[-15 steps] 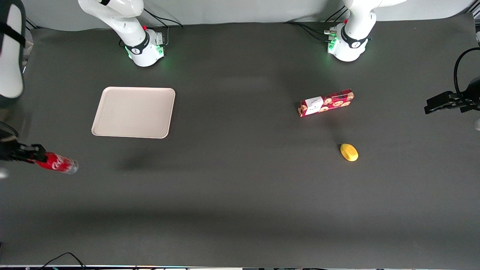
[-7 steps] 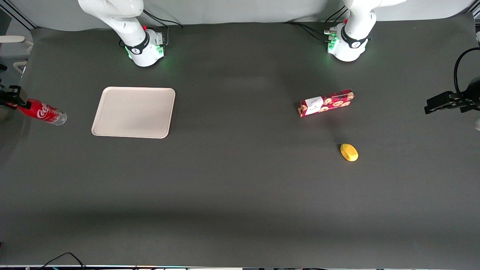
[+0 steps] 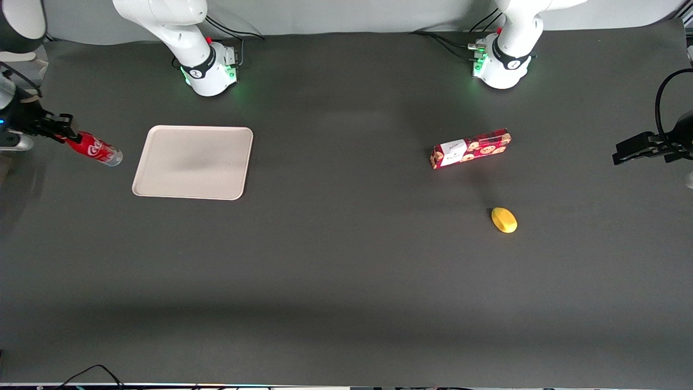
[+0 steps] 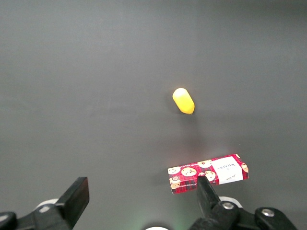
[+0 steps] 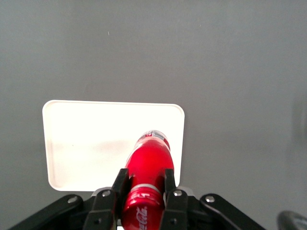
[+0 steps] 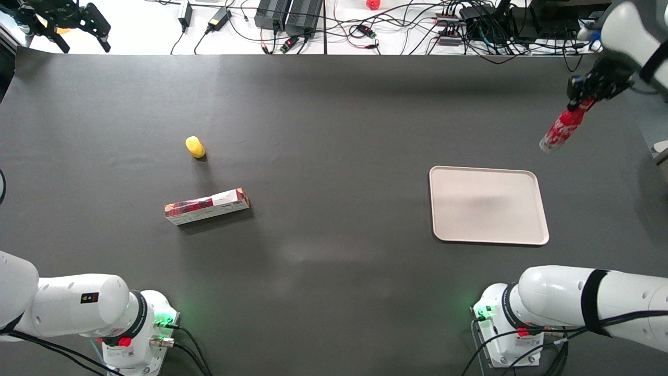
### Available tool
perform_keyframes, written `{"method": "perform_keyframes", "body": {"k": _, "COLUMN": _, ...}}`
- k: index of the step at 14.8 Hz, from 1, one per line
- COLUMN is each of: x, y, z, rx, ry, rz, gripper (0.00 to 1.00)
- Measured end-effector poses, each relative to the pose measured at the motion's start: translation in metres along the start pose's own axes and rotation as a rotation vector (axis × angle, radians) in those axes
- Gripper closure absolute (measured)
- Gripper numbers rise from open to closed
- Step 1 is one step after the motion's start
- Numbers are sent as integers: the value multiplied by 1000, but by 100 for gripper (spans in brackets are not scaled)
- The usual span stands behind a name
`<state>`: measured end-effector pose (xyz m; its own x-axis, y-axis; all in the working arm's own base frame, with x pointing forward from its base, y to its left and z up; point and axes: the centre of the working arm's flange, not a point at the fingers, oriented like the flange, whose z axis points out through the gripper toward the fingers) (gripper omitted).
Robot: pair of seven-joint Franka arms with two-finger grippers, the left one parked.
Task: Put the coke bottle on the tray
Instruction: 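Carry the bottle over the white tray and lower it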
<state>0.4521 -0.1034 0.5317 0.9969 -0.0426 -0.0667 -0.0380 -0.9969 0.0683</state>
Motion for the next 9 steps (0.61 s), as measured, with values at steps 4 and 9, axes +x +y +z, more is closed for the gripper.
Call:
{"method": "perform_keyframes", "body": {"k": 4, "x": -23, "y": -2, "z": 67, "rx": 21, "ry": -28, "rz": -38, "gripper": 66}}
{"method": "perform_keyframes", "body": {"k": 9, "x": -41, "y": 8, "z": 142, "rx": 46, "ry": 13, "rz": -51, "gripper": 66}}
